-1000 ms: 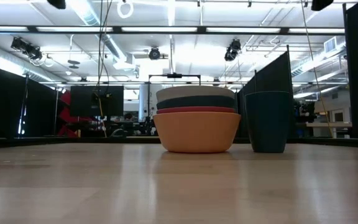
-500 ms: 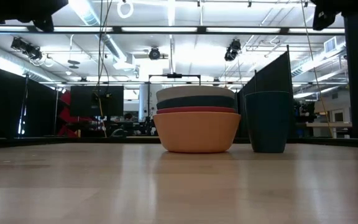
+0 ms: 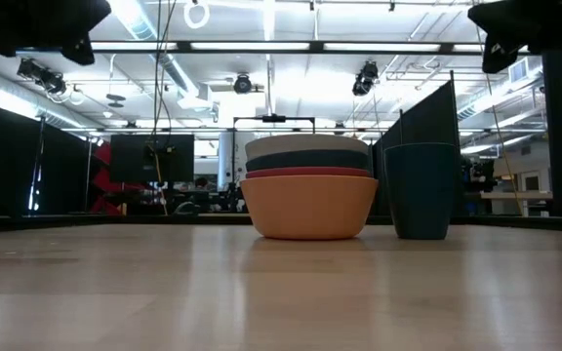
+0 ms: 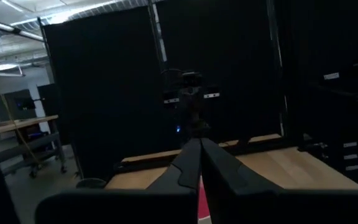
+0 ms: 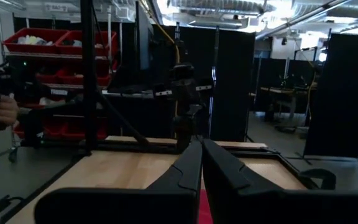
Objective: Nest bowls inside each other
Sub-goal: Return to Home Position
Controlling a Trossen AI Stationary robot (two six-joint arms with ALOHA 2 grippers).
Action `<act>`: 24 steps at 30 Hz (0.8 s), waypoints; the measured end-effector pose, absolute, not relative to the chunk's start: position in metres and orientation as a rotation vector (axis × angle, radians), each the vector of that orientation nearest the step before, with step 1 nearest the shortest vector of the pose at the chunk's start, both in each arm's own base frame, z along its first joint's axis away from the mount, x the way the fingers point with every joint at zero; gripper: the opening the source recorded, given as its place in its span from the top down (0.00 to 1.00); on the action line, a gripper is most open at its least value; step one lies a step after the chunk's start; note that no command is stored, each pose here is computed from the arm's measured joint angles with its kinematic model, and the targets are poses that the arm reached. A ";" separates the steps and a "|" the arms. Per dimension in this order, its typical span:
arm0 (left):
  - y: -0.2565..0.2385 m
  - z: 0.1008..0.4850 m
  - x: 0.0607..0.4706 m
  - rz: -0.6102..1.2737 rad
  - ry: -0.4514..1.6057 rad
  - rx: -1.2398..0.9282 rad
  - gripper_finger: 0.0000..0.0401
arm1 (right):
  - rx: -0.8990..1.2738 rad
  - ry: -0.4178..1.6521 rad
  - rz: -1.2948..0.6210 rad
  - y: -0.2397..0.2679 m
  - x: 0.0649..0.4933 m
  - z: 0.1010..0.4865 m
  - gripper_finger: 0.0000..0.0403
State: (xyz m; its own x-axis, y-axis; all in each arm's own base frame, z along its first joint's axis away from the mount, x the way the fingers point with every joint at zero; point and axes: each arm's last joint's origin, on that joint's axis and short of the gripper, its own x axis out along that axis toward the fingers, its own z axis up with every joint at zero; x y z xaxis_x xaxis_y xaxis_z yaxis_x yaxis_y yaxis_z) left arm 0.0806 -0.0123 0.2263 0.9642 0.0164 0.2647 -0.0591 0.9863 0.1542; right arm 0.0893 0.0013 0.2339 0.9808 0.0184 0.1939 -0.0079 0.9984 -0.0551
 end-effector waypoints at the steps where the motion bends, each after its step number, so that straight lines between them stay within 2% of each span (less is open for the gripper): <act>1: -0.013 0.222 0.082 0.039 -0.273 0.160 1.00 | -0.053 -0.197 0.015 0.001 0.089 0.234 1.00; 10: -0.014 0.206 0.088 0.036 -0.271 0.136 1.00 | -0.040 -0.193 0.040 0.002 0.090 0.233 1.00; 24: -0.015 0.202 0.089 0.017 -0.245 0.100 1.00 | 0.013 -0.193 0.039 0.002 0.099 0.201 1.00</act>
State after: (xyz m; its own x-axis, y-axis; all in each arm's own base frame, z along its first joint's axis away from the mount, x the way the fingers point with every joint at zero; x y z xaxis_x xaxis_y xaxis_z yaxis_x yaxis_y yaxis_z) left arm 0.0889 -0.0145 0.2022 0.9699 0.0049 0.2433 -0.0292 0.9949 0.0964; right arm 0.0989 0.0020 0.2007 0.9808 0.0370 0.1915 -0.0396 0.9992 0.0096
